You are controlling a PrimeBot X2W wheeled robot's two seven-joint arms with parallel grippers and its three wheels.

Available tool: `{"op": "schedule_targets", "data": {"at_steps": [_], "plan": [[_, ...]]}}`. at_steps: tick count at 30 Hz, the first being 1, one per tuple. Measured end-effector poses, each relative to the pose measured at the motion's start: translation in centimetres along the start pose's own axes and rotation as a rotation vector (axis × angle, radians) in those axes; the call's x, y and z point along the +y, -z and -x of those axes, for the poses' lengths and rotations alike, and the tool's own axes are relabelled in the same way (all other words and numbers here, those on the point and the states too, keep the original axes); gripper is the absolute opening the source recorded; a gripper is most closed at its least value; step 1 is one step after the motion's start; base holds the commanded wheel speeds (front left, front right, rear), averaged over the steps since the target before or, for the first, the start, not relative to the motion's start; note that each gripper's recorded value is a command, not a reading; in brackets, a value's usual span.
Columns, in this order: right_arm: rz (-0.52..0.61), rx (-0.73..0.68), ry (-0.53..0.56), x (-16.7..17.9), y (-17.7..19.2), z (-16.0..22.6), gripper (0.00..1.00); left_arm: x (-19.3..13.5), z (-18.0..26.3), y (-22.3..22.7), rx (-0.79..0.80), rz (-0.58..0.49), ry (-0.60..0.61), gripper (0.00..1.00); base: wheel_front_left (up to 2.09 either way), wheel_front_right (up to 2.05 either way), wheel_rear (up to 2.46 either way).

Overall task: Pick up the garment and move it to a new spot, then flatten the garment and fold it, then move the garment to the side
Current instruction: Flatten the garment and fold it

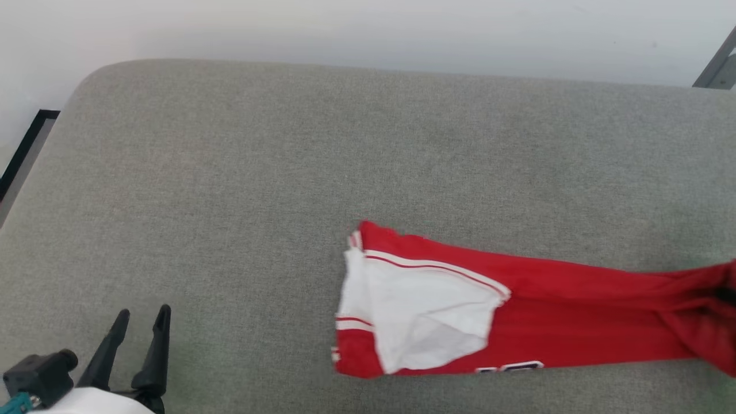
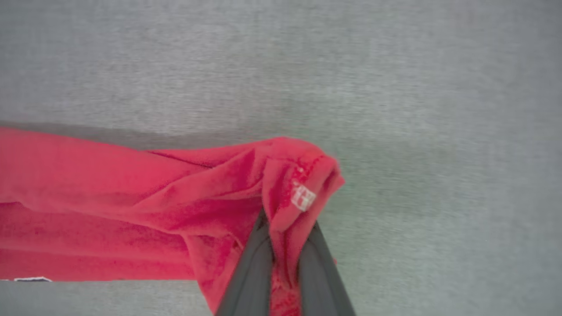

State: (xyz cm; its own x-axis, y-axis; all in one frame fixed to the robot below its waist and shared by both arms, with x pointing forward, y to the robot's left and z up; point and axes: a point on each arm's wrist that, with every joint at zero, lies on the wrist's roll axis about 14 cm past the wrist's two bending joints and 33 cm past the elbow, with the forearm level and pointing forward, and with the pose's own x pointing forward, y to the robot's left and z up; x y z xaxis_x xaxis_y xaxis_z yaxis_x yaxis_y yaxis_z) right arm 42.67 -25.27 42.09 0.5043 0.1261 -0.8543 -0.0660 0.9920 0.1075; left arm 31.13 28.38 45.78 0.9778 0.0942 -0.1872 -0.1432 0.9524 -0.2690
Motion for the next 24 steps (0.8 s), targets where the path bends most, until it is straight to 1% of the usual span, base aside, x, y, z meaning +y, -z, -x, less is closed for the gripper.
{"op": "schedule_targets", "data": {"at_steps": [3, 5, 8, 13, 15, 24], "plan": [[-0.018, -0.003, 0.060, -2.0, -0.1, 0.6, 0.00, -0.2, 0.3, 0.3, -0.007, 0.005, 0.011, 1.00, 0.00, 0.00, 0.00], [-0.019, -0.004, 0.083, -2.7, -0.2, 0.9, 0.00, -0.2, 0.4, 0.5, -0.007, 0.011, 0.012, 1.00, 0.00, 0.00, 0.00], [-0.016, -0.006, 0.065, -2.0, -0.3, 1.1, 0.00, -0.1, 0.5, 0.6, -0.015, 0.021, 0.009, 1.00, 0.00, 0.00, 0.00], [0.043, -0.029, -0.051, 2.2, -1.1, 2.2, 0.00, 0.0, 0.9, 0.6, -0.026, 0.016, 0.010, 1.00, 0.00, 0.00, 0.00], [0.099, -0.021, -0.085, 3.9, -0.7, 2.8, 0.00, 0.1, 1.2, 0.7, -0.027, 0.019, 0.005, 1.00, 0.00, 0.00, 0.00], [0.339, -0.069, -0.339, 15.8, 0.1, 5.2, 0.00, 0.4, 2.5, 0.6, -0.042, 0.036, -0.011, 1.00, 0.00, 0.00, 0.00]]}}
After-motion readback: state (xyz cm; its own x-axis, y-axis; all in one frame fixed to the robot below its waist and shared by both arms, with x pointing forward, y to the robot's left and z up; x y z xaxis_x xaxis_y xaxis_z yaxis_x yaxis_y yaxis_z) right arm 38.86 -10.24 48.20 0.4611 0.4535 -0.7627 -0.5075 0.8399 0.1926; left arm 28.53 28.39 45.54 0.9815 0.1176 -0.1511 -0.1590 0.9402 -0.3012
